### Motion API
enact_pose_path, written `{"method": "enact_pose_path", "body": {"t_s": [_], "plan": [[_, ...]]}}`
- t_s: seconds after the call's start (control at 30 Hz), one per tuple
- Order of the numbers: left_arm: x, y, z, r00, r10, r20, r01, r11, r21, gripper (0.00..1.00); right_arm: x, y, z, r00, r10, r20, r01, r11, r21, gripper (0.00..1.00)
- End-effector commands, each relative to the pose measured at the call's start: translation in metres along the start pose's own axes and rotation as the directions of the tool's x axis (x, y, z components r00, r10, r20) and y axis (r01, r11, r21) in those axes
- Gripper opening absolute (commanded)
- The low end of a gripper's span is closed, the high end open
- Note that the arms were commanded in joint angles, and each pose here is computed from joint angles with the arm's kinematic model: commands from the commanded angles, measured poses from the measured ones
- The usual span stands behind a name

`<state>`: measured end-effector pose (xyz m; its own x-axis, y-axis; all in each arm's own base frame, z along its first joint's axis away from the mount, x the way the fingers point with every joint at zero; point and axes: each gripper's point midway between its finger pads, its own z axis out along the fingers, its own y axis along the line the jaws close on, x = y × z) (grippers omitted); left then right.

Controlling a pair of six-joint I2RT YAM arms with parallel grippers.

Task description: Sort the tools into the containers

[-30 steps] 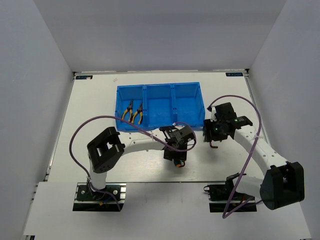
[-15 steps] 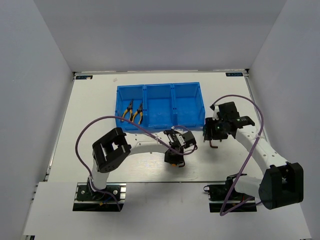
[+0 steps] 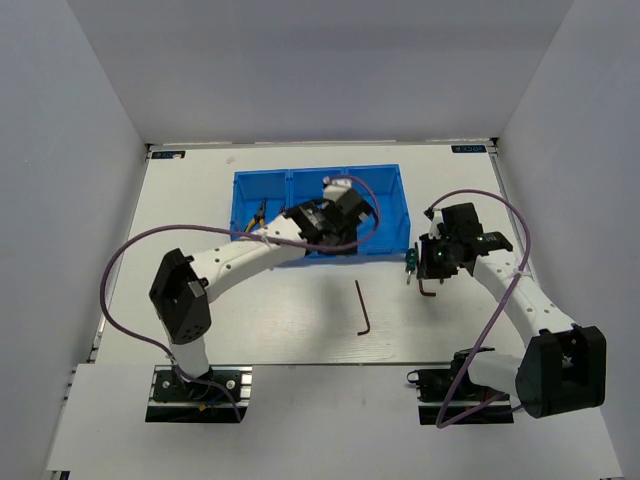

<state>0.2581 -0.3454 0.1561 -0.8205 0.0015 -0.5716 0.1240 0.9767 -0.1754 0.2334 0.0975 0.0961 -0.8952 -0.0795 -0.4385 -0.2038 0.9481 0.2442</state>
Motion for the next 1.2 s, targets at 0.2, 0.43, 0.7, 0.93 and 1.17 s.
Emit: {"method": "enact_pose_path", "body": {"t_s": [0.2, 0.43, 0.7, 0.93, 1.17], "plan": [[-0.109, 0.069, 0.046, 0.99, 0.011, 0.14, 0.014, 0.985, -0.175, 0.1, -0.002, 0.005, 0.01, 1.0, -0.017, 0.013, 0.017, 0.999, -0.051, 0.47], [-0.144, 0.067, 0.09, 0.992, 0.026, 0.124, -0.006, 0.988, -0.157, 0.43, -0.01, -0.005, 0.035, 0.994, -0.044, 0.095, 0.047, 0.998, -0.029, 0.52], [-0.156, 0.081, 0.09, 0.992, -0.006, 0.127, 0.027, 0.987, -0.159, 0.64, -0.02, -0.022, 0.062, 0.989, -0.042, 0.14, 0.036, 0.998, 0.042, 0.53], [-0.163, 0.086, 0.046, 0.984, 0.0, 0.179, 0.023, 0.991, -0.129, 0.69, -0.041, -0.028, 0.075, 0.977, -0.048, 0.206, 0.035, 0.997, 0.068, 0.53], [-0.115, 0.086, 0.01, 0.988, 0.037, 0.15, -0.034, 0.999, -0.017, 0.69, -0.048, -0.031, 0.089, 0.978, 0.001, 0.21, -0.018, 0.997, 0.08, 0.5]]}}
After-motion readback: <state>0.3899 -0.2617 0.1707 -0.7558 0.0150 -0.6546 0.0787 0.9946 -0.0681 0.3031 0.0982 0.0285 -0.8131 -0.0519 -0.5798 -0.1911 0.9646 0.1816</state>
